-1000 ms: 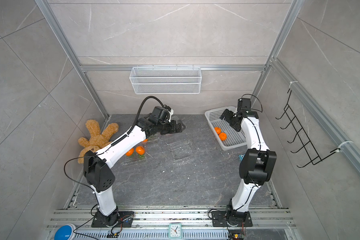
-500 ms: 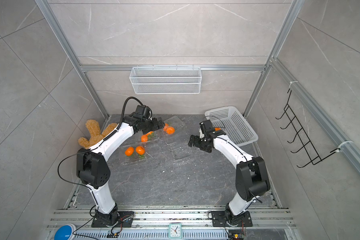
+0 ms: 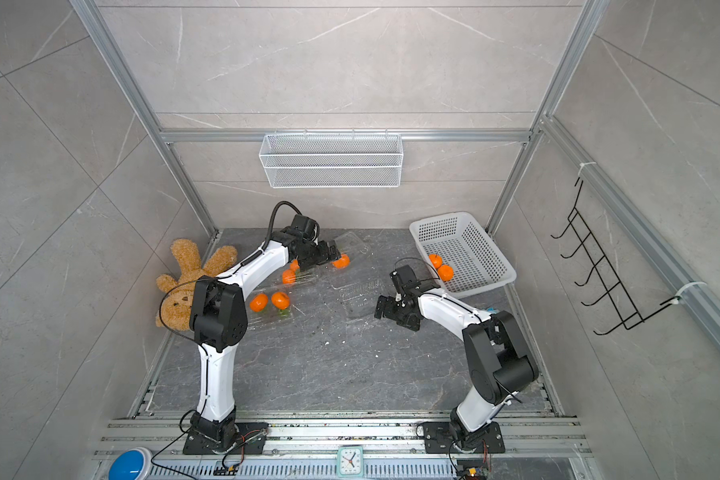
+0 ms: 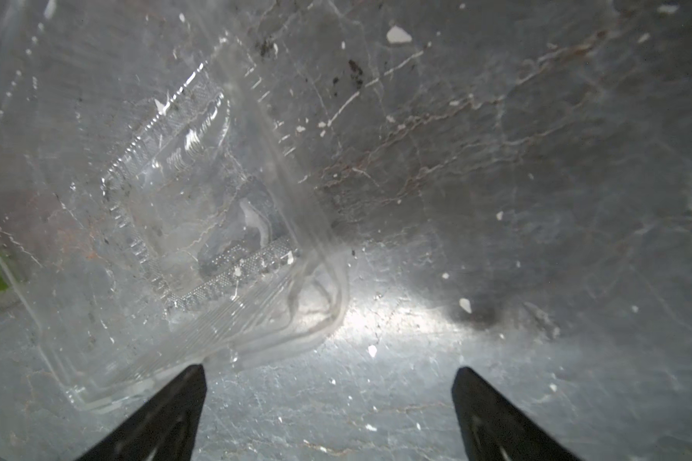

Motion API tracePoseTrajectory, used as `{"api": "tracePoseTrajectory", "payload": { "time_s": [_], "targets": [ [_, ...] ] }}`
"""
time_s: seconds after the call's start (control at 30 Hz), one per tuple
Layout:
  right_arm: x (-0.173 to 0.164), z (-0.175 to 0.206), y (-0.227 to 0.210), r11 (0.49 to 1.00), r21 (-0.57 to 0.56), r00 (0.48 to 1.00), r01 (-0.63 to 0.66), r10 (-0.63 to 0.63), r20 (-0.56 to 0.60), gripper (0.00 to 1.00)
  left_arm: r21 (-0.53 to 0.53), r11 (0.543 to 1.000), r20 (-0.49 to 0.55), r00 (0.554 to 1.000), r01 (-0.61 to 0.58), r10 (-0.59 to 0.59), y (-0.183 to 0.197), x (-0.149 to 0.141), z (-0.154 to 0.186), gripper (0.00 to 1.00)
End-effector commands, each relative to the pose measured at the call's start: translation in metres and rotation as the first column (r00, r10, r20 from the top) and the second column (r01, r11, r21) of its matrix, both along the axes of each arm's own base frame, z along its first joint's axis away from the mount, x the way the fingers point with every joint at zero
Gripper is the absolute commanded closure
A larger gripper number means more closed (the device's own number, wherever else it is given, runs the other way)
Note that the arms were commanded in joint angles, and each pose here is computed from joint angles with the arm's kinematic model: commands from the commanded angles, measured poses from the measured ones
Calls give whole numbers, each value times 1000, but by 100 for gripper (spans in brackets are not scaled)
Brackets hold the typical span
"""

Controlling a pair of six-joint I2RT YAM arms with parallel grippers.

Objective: Take oranges out of containers
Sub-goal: Move the packing box to the center of the board.

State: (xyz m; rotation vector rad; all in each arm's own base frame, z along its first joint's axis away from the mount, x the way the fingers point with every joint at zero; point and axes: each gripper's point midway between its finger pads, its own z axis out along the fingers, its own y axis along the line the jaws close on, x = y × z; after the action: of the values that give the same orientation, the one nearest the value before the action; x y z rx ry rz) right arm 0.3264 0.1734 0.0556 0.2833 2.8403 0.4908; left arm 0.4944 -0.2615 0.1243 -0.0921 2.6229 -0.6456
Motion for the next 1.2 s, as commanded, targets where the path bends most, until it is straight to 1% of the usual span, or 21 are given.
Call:
{"api": "tracePoseTrajectory", "payload": {
  "time_s": [0.0, 0.1, 0.33, 0.47, 0.53, 0.57, 0.7, 0.87, 0.97, 1.17],
  "targets": [
    [11, -4, 2, 999, -3, 999, 35, -34, 27, 11, -68, 997, 37, 999, 38, -35, -29, 6, 16, 0],
    [19, -3, 0, 999, -32, 998, 41, -39, 45, 18, -90, 995, 39, 998, 51, -47, -45, 6, 16, 0],
    [25, 1, 0, 997, -21, 995, 80, -79, 58, 29, -124, 990, 52, 997, 67, -61, -70, 12, 18, 0],
    [22, 8, -6, 992, -22, 990, 120, -119, 73, 30, -152, 985, 65, 995, 79, -70, -86, 16, 24, 0],
    [22, 12, -10, 990, -28, 988, 137, -135, 78, 30, -172, 981, 86, 993, 90, -76, -95, 18, 34, 0],
    [22, 12, -11, 989, -31, 987, 146, -144, 76, 30, -168, 982, 62, 995, 91, -81, -101, 19, 18, 0],
    [27, 14, -22, 980, -30, 979, 195, -193, 68, 30, -210, 972, 61, 993, 110, -100, -126, 20, 16, 0],
    [45, 15, -36, 973, -25, 970, 230, -228, 80, 30, -246, 962, 75, 991, 122, -107, -147, 23, 18, 0],
    [60, 14, -41, 971, -14, 969, 237, -236, 77, 31, -263, 957, 73, 992, 121, -105, -151, 25, 18, 0],
    [93, 24, -46, 966, -4, 959, 260, -258, 114, 35, -264, 956, 105, 989, 125, -100, -148, 30, 29, 0]
  ]
}}
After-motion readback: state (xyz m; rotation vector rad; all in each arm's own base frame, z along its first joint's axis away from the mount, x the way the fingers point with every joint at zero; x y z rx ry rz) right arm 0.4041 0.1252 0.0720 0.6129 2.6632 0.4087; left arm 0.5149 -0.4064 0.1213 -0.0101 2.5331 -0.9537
